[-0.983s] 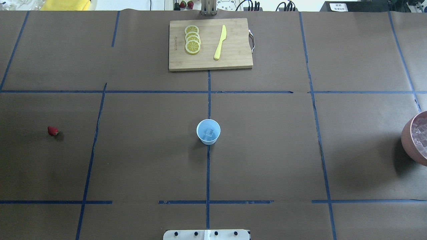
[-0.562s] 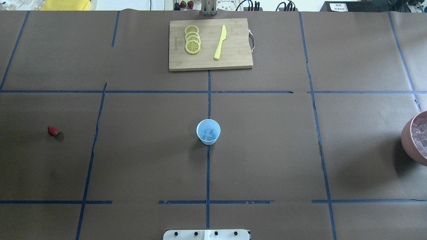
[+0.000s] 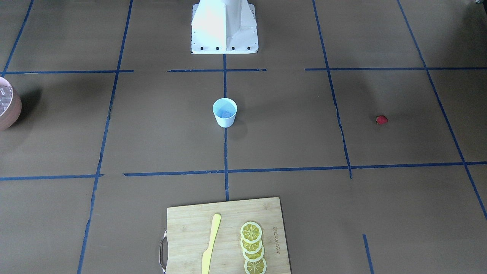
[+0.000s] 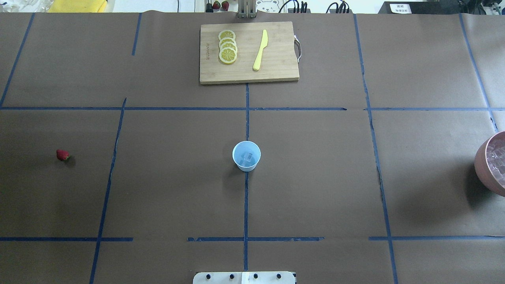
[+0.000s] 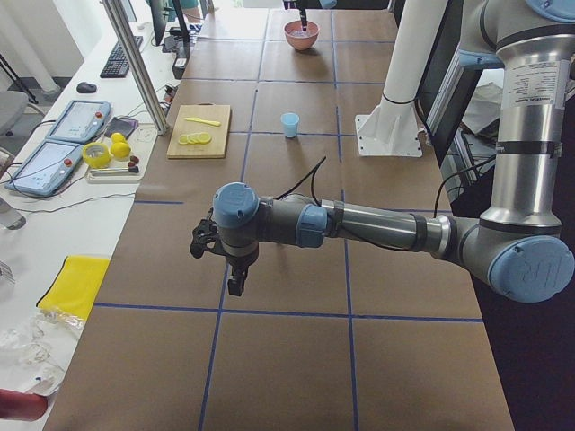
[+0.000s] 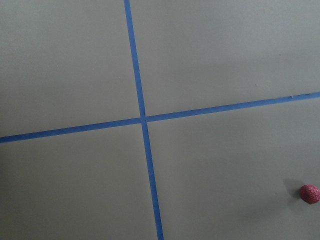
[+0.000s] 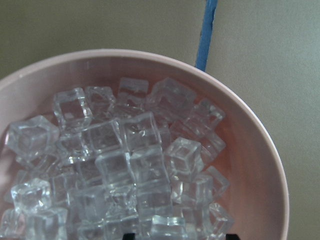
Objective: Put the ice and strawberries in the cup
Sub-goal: 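Reach the right gripper into the pink bowl and grasp an ice cube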
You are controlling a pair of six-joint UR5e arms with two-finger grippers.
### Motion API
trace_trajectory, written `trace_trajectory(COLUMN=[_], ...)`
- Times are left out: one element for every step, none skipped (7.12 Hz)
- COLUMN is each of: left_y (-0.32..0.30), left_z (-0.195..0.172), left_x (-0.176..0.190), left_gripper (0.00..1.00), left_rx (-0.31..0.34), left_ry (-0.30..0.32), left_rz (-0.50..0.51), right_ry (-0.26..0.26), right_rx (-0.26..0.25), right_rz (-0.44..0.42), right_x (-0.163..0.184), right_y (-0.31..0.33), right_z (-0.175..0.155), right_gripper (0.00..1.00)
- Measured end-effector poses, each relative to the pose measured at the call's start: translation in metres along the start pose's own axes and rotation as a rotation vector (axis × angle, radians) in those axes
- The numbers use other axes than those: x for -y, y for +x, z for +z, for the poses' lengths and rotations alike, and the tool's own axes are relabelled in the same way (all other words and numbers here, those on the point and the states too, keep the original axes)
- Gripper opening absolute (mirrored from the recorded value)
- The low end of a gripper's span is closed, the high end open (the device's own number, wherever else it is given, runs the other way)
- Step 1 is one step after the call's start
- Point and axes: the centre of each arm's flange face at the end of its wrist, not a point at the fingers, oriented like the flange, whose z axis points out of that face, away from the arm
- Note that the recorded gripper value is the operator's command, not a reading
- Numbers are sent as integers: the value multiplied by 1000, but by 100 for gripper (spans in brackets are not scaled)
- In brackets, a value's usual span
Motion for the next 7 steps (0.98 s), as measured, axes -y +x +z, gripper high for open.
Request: trace_trajectory(left_y=[0, 0, 0, 0, 0, 0, 0], left_z=[0, 0, 0, 0, 0, 0, 0], left_x=[0, 0, 0, 0, 0, 0, 0], left_gripper=[100, 100, 100, 100, 100, 100, 100], left_rx=[0, 0, 0, 0, 0, 0, -1], left_ry=[0, 0, -1, -1, -1, -1, -1], left_rz=[0, 0, 0, 0, 0, -1, -1], right_ry=[-1, -3, -4, -5, -6, -3, 2], right_rx=[1, 2, 3, 4, 4, 4, 4], right_rz=[-4, -8, -12, -16, -19, -26, -40], right_x=[1, 1, 2, 2, 2, 4, 6], right_y=[-2, -4, -5, -6, -7, -8, -10], right_z=[1, 1, 2, 2, 2, 1, -1], right_gripper=[63, 60, 58, 50, 24, 4, 0])
